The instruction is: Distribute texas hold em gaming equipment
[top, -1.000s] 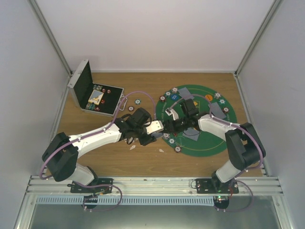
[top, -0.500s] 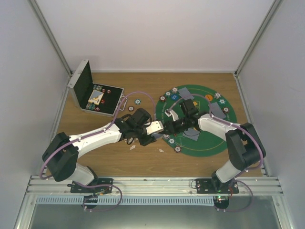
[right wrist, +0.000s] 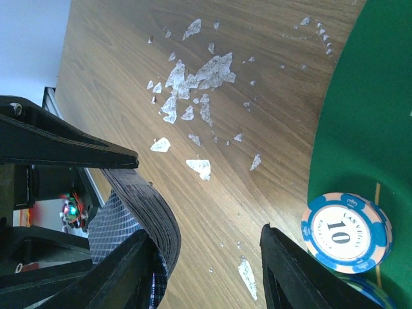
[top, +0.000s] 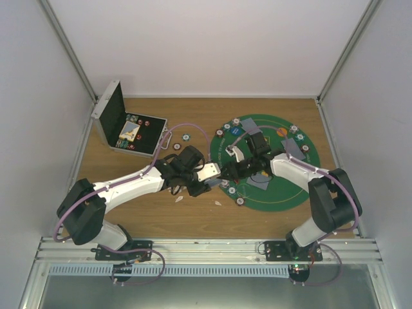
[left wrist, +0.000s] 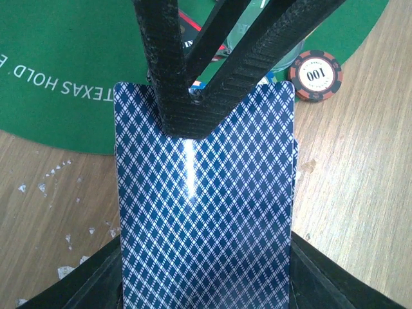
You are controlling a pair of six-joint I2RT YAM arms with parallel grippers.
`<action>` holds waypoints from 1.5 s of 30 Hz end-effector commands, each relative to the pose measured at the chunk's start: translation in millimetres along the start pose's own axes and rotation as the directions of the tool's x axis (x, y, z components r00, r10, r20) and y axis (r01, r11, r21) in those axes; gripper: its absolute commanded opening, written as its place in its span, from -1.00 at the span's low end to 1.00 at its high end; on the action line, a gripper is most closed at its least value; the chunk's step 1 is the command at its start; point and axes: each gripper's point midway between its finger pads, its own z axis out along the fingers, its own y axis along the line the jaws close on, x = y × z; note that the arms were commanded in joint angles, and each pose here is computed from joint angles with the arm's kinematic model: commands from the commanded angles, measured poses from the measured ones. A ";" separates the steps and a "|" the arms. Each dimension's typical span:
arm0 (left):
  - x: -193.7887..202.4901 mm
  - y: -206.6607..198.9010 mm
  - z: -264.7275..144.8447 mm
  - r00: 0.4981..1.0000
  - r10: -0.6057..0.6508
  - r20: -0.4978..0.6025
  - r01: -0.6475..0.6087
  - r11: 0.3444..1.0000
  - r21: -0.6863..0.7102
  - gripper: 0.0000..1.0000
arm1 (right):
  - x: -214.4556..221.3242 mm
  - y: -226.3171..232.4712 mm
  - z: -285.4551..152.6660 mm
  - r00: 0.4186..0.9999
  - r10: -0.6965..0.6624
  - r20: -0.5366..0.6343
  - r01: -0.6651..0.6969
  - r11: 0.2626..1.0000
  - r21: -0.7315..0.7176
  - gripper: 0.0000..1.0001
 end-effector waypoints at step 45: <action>-16.9 2.8 -7.6 0.997 0.006 0.076 -0.005 1.000 -0.013 0.14 | 34.9 -106.7 -127.3 0.823 0.350 0.447 -0.460 0.873 0.162 -0.99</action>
